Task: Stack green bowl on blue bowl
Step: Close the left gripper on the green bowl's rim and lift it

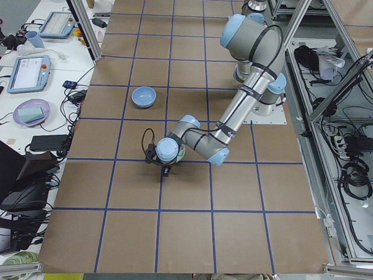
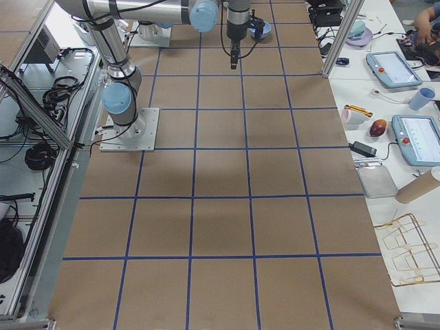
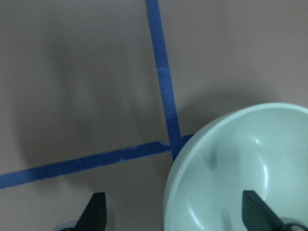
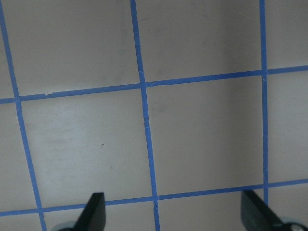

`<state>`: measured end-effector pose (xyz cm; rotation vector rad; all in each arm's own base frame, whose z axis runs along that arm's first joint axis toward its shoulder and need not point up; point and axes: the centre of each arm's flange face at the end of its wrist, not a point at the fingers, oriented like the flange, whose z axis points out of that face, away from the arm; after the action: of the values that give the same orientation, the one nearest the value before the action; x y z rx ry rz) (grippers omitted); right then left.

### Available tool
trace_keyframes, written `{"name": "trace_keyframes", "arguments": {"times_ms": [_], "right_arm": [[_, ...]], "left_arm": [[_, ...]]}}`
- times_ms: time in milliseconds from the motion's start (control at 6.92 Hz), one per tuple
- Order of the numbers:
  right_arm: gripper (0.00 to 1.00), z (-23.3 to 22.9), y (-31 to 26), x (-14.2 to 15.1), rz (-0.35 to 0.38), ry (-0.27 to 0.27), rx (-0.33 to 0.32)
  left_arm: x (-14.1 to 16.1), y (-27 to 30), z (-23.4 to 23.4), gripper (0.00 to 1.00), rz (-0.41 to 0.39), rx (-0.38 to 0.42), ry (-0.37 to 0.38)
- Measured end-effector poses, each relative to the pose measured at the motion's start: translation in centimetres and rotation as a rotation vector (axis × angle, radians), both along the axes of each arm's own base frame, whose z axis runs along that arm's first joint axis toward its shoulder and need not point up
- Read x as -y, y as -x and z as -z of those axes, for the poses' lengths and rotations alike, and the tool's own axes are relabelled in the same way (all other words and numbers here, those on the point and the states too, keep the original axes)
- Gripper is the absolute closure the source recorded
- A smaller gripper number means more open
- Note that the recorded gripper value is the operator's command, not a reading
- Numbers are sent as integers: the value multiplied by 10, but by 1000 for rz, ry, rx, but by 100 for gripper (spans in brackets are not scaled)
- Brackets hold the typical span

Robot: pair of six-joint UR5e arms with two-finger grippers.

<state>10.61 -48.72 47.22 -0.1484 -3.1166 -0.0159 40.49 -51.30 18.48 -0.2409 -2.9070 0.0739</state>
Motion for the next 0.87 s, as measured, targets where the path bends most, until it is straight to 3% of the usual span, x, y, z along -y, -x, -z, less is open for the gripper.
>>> {"name": "trace_keyframes", "arguments": {"times_ms": [289, 722, 867], "right_arm": [[0, 0, 0, 0, 0, 0, 0], [0, 0, 0, 0, 0, 0, 0], [0, 0, 0, 0, 0, 0, 0]], "left_arm": [[-3, 2, 6, 3, -7, -7, -14], [-6, 6, 15, 65, -19, -25, -30], [-6, 7, 16, 73, -30, -28, -35]]}}
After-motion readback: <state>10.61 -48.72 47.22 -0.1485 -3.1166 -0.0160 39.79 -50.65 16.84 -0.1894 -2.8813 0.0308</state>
